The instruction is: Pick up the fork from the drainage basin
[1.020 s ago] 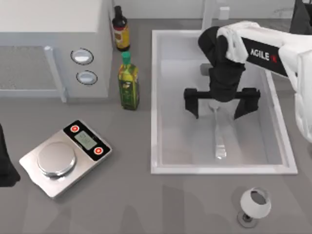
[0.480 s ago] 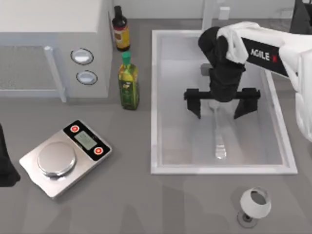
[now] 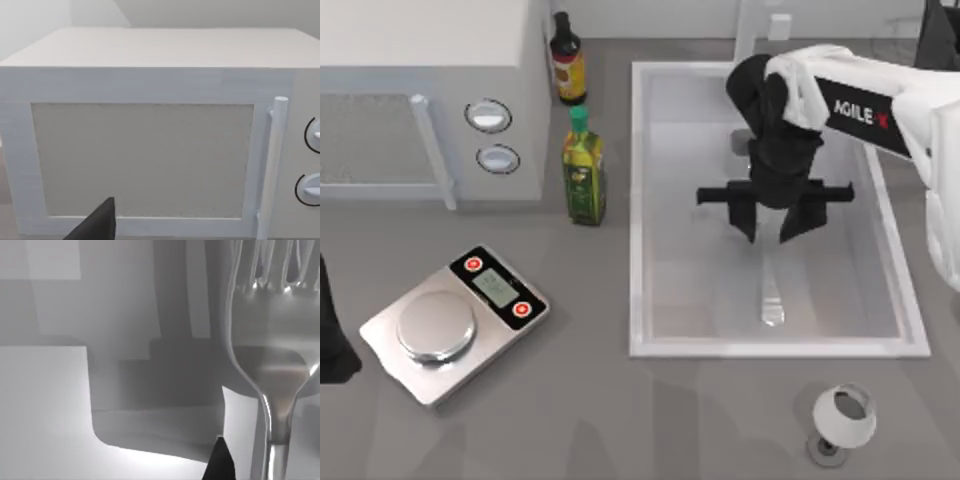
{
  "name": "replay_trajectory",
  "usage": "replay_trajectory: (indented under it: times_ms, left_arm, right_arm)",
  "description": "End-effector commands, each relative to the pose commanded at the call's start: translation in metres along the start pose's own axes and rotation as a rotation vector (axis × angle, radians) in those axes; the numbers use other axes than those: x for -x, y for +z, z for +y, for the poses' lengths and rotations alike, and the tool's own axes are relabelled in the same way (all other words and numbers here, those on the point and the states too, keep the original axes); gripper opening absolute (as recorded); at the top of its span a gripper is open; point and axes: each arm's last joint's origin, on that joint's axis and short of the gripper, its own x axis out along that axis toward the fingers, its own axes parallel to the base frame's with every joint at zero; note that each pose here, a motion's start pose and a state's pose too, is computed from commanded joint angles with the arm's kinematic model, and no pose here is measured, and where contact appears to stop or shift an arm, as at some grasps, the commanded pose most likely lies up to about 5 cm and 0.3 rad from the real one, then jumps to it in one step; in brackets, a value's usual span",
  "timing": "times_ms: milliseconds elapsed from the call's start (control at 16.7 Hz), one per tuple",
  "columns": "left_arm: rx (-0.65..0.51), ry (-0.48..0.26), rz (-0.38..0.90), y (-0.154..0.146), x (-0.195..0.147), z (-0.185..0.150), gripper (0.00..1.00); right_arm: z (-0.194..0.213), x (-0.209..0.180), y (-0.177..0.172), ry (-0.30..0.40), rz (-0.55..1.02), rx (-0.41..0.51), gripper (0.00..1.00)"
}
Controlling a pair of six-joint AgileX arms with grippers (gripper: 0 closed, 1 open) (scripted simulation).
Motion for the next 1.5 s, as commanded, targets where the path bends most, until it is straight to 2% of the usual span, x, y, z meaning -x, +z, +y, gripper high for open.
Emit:
replay_trajectory:
  times_ms: [60,120,540,600,900,1320,1500]
  left_arm:
    - [0.0,0.0,0.0,0.0,0.0,0.0,1.0]
    - [0.0,0.0,0.0,0.0,0.0,0.0,1.0]
    - [0.0,0.0,0.0,0.0,0.0,0.0,1.0]
    - [0.0,0.0,0.0,0.0,0.0,0.0,1.0]
    - [0.0,0.0,0.0,0.0,0.0,0.0,1.0]
    - [0.0,0.0,0.0,0.0,0.0,0.0,1.0]
    - [0.0,0.0,0.0,0.0,0.0,0.0,1.0]
  right_arm:
    - [0.0,0.0,0.0,0.0,0.0,0.0,0.02]
    - [0.0,0.0,0.0,0.0,0.0,0.0,0.0]
    - [0.0,0.0,0.0,0.0,0.0,0.0,0.0]
    - [-0.001,0.023,0.004,0.0,-0.043,0.005,0.0]
    - [0.002,0.042,0.01,-0.006,-0.027,0.005,0.0]
    - [0.002,0.144,0.01,0.0,-0.041,0.005,0.0]
    - [-0.001,0.169,0.003,0.0,-0.043,0.005,0.0]
